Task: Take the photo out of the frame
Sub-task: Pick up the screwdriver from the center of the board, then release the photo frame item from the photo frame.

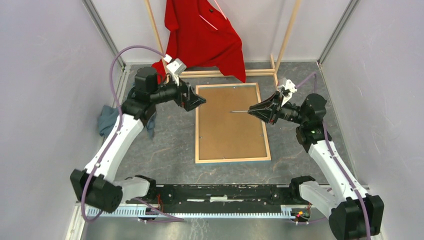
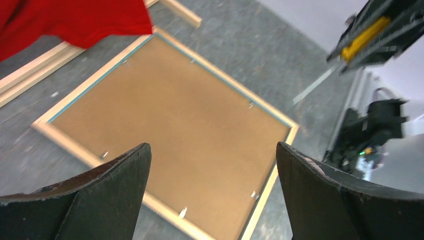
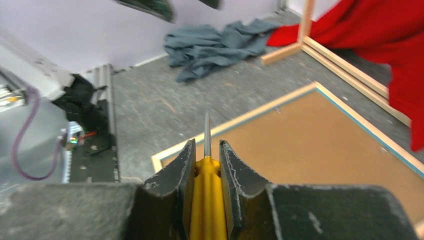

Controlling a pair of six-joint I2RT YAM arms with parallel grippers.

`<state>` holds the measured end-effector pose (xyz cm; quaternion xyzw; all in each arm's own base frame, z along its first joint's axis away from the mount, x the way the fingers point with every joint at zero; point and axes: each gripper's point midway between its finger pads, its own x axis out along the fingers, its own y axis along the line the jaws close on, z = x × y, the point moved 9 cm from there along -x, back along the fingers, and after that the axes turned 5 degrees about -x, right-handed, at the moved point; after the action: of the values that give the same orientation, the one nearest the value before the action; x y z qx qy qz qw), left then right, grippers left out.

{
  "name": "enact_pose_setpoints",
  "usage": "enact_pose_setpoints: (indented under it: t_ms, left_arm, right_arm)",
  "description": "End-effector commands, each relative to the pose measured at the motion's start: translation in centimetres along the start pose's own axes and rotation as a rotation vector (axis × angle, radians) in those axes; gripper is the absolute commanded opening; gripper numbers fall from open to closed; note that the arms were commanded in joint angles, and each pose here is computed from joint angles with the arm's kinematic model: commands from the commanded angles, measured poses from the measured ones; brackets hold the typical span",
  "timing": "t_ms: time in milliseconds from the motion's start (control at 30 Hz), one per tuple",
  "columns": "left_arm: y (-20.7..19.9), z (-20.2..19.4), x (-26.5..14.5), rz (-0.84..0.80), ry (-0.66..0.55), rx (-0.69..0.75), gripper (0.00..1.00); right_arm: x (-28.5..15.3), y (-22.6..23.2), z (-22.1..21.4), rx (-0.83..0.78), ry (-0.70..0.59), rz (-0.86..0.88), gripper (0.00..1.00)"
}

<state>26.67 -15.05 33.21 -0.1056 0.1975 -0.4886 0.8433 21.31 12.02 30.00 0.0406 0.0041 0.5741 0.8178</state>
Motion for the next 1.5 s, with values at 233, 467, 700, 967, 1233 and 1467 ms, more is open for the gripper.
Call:
enact_pose_setpoints:
  t_ms: [233, 467, 700, 967, 1233, 1467]
  left_arm:
    - [1.5, -9.3, -7.3, 0.443, 0.124, 0.307, 1.00]
    - [3.1, -14.2, -6.9, 0.475, 0.215, 0.248, 1.00]
    - [3.3, -14.4, -6.8, 0.490, 0.223, 0.232, 1.00]
    - [3.9, -14.0, -6.9, 0.546, 0.206, 0.256, 1.00]
    - [6.2, -12.3, -4.9, 0.596, 0.250, 0.204, 1.00]
    - [8.8, -10.3, -1.5, 0.649, 0.203, 0.075, 1.00]
  right_arm:
    - [-3.5, -5.4, -5.2, -0.249, 0.223, -0.454, 0.00]
    - [-4.3, -5.5, -5.2, -0.342, 0.273, -0.482, 0.00]
    - [-5.3, -5.1, -5.8, -0.366, 0.307, -0.530, 0.00]
    - [-5.5, -4.3, -5.4, -0.386, 0.266, -0.534, 0.00]
    - [-5.5, -4.7, -6.3, -0.363, 0.260, -0.554, 0.00]
    - [-5.6, -5.1, -7.0, -0.378, 0.283, -0.572, 0.00]
